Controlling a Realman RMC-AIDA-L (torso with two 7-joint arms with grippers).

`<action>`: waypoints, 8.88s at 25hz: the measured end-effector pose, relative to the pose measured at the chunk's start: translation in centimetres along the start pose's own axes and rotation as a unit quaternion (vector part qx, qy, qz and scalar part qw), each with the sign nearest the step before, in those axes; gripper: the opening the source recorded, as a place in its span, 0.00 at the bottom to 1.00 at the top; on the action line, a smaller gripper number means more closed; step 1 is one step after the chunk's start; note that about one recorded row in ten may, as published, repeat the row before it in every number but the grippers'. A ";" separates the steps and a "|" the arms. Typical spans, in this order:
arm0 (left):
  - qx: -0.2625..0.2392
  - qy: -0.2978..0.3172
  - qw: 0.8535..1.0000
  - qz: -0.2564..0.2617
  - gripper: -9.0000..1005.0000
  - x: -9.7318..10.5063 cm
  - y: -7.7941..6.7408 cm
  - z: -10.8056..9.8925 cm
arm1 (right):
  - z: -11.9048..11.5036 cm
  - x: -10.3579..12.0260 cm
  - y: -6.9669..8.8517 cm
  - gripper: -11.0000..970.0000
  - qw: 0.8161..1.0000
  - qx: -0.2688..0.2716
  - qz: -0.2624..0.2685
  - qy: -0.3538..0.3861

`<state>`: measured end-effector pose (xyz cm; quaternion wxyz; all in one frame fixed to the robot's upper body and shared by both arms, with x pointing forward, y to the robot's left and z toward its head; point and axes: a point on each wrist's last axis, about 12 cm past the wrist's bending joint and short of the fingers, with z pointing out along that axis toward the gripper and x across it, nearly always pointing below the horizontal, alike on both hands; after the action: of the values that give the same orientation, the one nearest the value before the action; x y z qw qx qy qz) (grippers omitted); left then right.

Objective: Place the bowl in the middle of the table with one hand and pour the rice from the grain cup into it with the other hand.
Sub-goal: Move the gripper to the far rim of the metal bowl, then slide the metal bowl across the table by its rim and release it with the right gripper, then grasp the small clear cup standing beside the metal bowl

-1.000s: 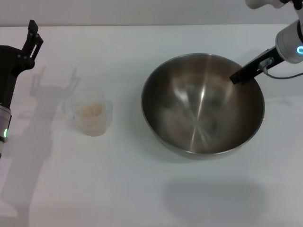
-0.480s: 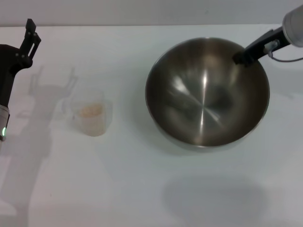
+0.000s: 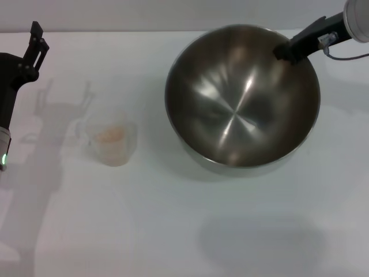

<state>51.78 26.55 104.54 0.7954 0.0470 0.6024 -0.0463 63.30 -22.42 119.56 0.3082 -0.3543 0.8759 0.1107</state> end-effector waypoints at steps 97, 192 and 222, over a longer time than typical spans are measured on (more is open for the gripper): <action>-0.006 -0.008 1.000 0.001 0.87 -0.2 0.2 0.0 | 0.9 -5.6 7.3 0.53 0.967 -0.033 -0.231 -0.097; 0.089 0.199 0.976 0.018 0.87 4.8 -0.7 -7.1 | 5.7 16.6 -0.8 0.79 0.821 0.275 0.188 -0.464; 0.088 0.172 0.981 0.030 0.52 4.3 -0.9 -6.9 | 6.0 16.0 -0.8 0.79 0.825 0.271 0.184 -0.460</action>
<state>46.23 26.44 98.52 0.6733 0.1421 0.7225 -0.0665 57.73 -29.36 104.95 0.7327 0.0036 0.6766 0.0732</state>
